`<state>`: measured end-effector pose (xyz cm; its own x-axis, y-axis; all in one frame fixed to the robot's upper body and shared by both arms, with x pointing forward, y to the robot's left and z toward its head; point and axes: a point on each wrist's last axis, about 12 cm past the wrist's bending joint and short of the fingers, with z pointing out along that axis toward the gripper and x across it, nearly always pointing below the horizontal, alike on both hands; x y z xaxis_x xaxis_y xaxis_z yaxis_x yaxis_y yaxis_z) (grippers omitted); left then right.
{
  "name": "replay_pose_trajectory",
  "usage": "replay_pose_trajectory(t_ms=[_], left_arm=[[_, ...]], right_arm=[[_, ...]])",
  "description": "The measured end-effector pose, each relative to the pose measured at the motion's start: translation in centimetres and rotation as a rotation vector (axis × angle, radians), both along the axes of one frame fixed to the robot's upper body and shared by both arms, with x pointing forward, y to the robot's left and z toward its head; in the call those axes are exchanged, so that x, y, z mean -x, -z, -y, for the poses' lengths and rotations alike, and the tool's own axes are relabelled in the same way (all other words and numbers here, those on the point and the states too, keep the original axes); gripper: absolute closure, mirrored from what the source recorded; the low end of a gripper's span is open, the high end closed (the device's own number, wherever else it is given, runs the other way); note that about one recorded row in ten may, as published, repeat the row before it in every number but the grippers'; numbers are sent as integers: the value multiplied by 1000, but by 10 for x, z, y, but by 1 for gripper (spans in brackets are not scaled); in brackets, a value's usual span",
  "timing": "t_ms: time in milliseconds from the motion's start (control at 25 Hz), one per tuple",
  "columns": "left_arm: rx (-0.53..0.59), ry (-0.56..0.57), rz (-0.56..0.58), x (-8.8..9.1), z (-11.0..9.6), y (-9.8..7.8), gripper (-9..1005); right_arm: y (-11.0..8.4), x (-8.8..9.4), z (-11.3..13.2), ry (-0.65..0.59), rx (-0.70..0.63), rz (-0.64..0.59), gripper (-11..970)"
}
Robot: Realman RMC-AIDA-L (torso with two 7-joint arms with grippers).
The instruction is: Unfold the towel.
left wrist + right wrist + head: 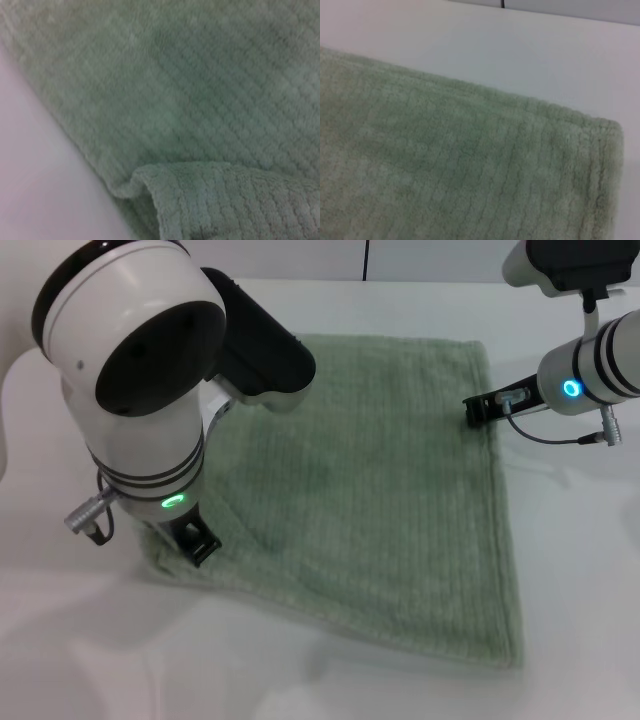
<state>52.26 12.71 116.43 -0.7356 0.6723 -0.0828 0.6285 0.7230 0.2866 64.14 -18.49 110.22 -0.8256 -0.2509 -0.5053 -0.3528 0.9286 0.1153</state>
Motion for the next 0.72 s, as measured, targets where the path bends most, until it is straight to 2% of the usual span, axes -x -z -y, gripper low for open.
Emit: replay_pose_trajectory(t_ms=[440, 720], left_arm=[[-32, -60, -31, 6, -3, -1, 838], [-31, -54, -10, 13, 4, 1, 826]], right_arm=[[1, 1, 1, 2, 0, -2, 862], [1, 0, 1, 2, 1, -1, 859]])
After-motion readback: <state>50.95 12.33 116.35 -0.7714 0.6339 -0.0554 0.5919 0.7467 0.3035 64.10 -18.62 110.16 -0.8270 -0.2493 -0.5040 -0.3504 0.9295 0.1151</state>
